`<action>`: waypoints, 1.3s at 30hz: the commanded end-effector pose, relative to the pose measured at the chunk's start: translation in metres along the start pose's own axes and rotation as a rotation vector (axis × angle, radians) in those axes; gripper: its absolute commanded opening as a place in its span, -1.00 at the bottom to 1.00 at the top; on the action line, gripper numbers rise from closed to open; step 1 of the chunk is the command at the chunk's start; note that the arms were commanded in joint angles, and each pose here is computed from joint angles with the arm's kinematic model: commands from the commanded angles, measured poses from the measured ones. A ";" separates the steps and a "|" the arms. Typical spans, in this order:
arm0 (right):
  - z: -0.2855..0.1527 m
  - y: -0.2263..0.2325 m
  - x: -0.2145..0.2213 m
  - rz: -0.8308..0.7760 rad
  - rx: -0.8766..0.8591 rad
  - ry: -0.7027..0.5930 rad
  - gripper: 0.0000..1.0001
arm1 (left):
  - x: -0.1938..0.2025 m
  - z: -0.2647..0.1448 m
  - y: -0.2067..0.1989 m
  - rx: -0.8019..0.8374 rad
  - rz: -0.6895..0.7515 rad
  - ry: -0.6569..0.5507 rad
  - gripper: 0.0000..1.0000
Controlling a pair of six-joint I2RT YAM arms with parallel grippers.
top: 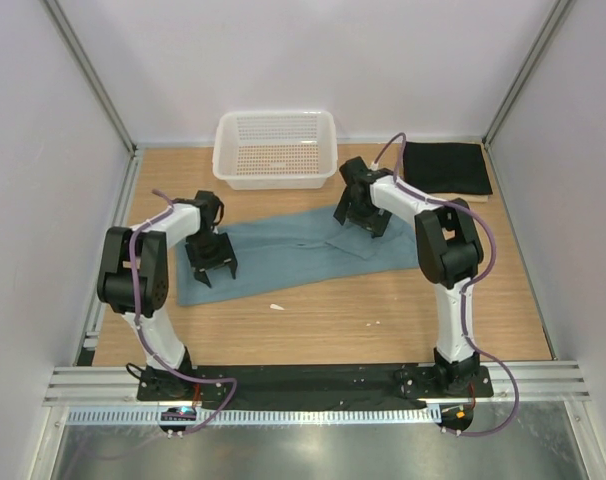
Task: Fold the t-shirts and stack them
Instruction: Fold the tshirt
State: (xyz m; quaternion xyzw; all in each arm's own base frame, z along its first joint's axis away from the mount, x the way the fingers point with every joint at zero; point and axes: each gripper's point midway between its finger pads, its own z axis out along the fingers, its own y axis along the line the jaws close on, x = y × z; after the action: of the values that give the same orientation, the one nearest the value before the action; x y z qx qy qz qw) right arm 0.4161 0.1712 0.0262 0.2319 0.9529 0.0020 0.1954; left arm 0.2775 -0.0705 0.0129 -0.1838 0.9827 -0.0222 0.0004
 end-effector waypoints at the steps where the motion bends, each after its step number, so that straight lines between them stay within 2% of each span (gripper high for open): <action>1: 0.015 0.006 -0.012 -0.046 0.075 -0.082 0.99 | 0.045 0.017 0.003 0.011 -0.069 0.145 0.33; 7: 0.038 0.008 -0.026 -0.122 0.136 -0.139 1.00 | 0.082 0.018 -0.006 0.036 -0.067 0.238 0.34; 14: 0.050 0.049 -0.052 -0.177 0.010 -0.204 0.99 | 0.119 0.014 -0.046 0.075 0.003 0.272 0.34; 19: 0.063 0.054 -0.063 -0.167 -0.024 -0.189 0.99 | 0.151 0.013 -0.073 0.112 0.059 0.321 0.34; 24: 0.075 0.057 -0.064 -0.274 -0.097 -0.144 1.00 | 0.192 0.020 -0.092 0.130 0.133 0.377 0.34; 28: 0.080 0.058 -0.060 -0.302 -0.147 -0.086 0.99 | 0.238 0.019 -0.120 0.192 0.268 0.476 0.34; 31: 0.074 0.054 -0.060 -0.308 -0.143 -0.059 0.99 | 0.256 0.003 -0.144 0.235 0.401 0.475 0.34; 34: 0.049 0.051 -0.068 -0.303 -0.147 -0.048 0.99 | 0.248 -0.037 -0.172 0.369 0.477 0.404 0.38; 35: 0.041 0.048 -0.072 -0.299 -0.136 -0.056 0.99 | 0.243 -0.066 -0.187 0.449 0.510 0.352 0.42; 39: -0.018 0.034 -0.089 -0.287 -0.109 -0.102 1.00 | 0.236 -0.135 -0.202 0.596 0.617 0.228 0.52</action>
State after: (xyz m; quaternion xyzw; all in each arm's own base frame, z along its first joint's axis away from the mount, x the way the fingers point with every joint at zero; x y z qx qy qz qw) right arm 0.5162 0.1805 0.0336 0.0798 0.9625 0.0282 0.2576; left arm 0.1172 -0.3261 0.0830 0.0739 0.9586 -0.2445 -0.1256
